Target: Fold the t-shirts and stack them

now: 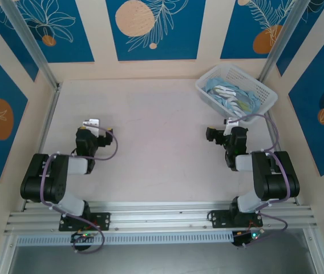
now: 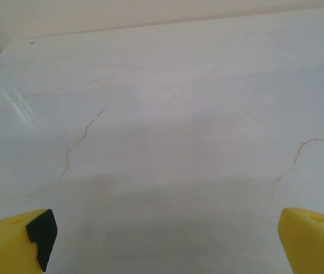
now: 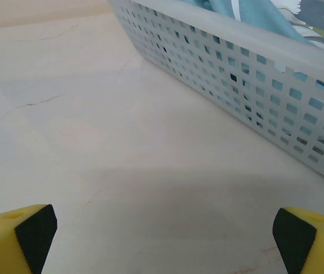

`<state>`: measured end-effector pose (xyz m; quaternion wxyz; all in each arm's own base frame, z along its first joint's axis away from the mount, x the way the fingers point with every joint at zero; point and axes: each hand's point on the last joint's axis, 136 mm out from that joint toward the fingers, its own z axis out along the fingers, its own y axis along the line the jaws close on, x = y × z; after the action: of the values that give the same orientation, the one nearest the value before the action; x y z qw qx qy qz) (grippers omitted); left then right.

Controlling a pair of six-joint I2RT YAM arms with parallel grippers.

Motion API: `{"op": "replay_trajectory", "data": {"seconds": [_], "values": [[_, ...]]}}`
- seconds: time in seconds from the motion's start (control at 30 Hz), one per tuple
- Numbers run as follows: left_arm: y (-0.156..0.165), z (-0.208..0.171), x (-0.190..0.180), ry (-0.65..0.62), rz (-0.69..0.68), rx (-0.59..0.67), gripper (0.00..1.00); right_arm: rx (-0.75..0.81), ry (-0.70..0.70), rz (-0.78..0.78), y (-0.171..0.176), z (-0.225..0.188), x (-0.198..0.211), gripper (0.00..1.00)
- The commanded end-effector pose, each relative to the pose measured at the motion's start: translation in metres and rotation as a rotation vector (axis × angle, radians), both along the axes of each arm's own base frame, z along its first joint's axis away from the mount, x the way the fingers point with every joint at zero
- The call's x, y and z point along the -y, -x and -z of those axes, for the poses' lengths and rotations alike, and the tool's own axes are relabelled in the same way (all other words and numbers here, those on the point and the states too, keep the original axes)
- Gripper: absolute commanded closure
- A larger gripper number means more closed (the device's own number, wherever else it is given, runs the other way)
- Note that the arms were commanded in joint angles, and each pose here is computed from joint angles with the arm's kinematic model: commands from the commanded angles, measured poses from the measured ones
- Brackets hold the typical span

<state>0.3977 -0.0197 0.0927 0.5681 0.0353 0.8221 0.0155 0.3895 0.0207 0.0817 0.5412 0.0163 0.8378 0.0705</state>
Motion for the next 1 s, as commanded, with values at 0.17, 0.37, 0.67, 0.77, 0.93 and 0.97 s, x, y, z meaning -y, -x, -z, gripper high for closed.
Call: {"op": "replay_trajectory", "data": {"seconds": [0.17,0.37,0.67,0.77,0.93,0.97], "values": [[0.003,0.005,0.001,-0.001,0.017,-0.017,0.00,0.046,0.018,0.015,-0.007,-0.012,0.004,0.01],[0.002,0.004,0.001,-0.003,0.018,-0.017,0.00,0.045,0.018,0.014,-0.007,-0.012,0.004,0.00],[0.008,-0.036,0.006,-0.102,-0.025,-0.012,0.00,0.091,0.133,0.051,-0.002,-0.064,-0.008,0.01],[0.013,-0.107,0.009,-0.102,-0.099,0.182,0.00,0.139,-0.098,0.172,-0.007,-0.141,-0.001,0.01],[0.021,-0.125,-0.054,0.272,-0.599,-0.222,0.00,-0.252,-0.407,0.308,-0.018,-0.164,0.018,0.01],[0.005,-0.119,-0.043,0.373,-0.517,-0.291,0.00,-0.297,-0.434,0.258,-0.030,-0.166,0.014,0.12]]}}
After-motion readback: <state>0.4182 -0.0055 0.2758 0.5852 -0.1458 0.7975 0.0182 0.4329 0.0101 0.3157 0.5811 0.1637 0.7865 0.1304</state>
